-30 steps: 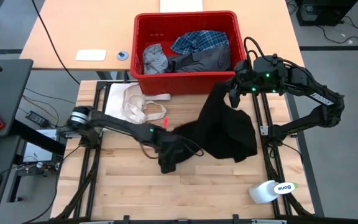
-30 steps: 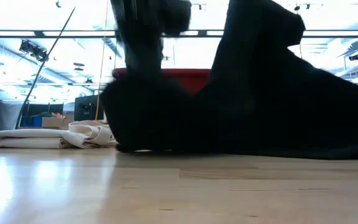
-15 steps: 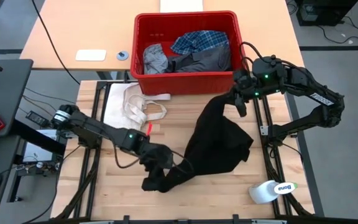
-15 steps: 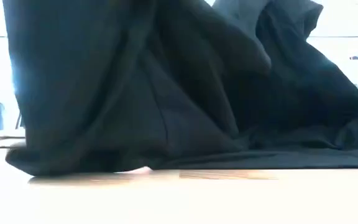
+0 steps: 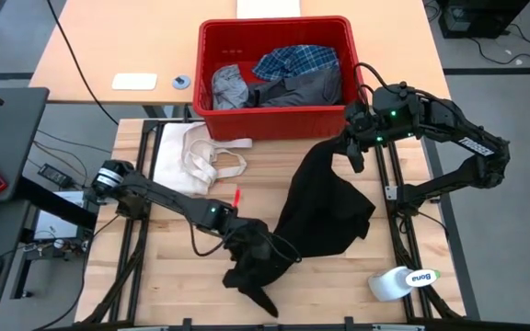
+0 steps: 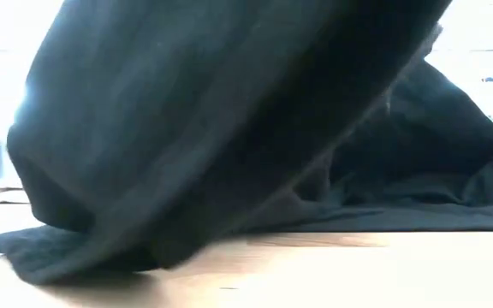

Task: Fold Laundry from Bin
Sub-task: Fold the black shirt

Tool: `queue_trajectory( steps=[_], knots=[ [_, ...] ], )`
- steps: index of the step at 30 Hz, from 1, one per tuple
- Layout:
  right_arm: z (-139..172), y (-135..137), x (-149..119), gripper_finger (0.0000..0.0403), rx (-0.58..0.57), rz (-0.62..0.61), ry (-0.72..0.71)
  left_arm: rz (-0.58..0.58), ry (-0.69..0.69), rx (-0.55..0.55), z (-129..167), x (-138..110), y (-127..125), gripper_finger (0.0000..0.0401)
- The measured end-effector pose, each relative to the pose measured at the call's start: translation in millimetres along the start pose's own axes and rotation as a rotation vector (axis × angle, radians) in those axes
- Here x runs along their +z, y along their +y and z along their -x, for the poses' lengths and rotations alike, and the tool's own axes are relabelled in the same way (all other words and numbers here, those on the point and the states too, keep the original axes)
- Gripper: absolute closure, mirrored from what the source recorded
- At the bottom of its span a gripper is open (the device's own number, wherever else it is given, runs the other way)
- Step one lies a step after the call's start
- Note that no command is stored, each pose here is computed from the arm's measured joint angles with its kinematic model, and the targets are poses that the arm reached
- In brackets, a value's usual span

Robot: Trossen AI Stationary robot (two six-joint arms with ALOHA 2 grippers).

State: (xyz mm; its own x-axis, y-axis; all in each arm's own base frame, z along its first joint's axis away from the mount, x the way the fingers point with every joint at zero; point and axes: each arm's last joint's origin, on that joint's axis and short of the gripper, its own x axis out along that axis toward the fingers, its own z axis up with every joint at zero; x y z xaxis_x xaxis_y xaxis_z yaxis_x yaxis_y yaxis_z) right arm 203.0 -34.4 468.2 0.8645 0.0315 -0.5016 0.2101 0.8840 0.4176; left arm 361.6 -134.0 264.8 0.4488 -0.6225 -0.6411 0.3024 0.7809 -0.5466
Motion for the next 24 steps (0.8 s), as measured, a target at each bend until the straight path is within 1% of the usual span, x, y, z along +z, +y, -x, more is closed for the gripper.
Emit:
queue_trajectory(
  steps=[2, 5, 7, 9, 11, 13, 16, 18, 20, 22, 24],
  knots=[
    [0, 0, 0, 0.0389, 0.001, 0.001, 0.0, 0.015, -0.011, 0.015, 5, 1, 2, 0.0399],
    [0, 0, 0, 0.0389, 0.002, 0.0, 0.001, -0.011, -0.049, 0.077, 14, 3, 0, 0.0399],
    [0, 0, 0, 0.0389, 0.002, 0.0, 0.003, -0.014, -0.041, 0.118, 20, 2, 2, 0.04],
    [0, 0, 0, 0.0389, 0.002, -0.001, 0.003, -0.01, -0.037, 0.146, 24, -5, 5, 0.04],
    [0, 0, 0, 0.0389, 0.002, -0.001, 0.003, 0.021, -0.059, 0.151, 29, -21, 13, 0.04],
    [0, 0, 0, 0.0389, 0.002, -0.001, 0.004, 0.091, -0.107, 0.143, 30, -45, 23, 0.04],
    [0, 0, 0, 0.0389, 0.002, -0.004, 0.004, 0.25, -0.217, 0.161, 30, -88, 41, 0.0399],
    [0, 0, 0, 0.0389, 0.002, 0.0, 0.004, 0.371, -0.317, 0.181, 34, -110, 50, 0.0395],
    [-1, 0, 0, 0.0389, -0.001, 0.004, 0.005, 0.482, -0.388, 0.193, 38, -129, 56, 0.0387],
    [-3, -1, 0, 0.0389, -0.008, 0.011, 0.005, 0.563, -0.41, 0.213, 39, -143, 62, 0.038],
    [-5, -1, 1, 0.0389, -0.018, 0.018, 0.005, 0.637, -0.427, 0.243, 40, -152, 65, 0.0373]
  ],
)
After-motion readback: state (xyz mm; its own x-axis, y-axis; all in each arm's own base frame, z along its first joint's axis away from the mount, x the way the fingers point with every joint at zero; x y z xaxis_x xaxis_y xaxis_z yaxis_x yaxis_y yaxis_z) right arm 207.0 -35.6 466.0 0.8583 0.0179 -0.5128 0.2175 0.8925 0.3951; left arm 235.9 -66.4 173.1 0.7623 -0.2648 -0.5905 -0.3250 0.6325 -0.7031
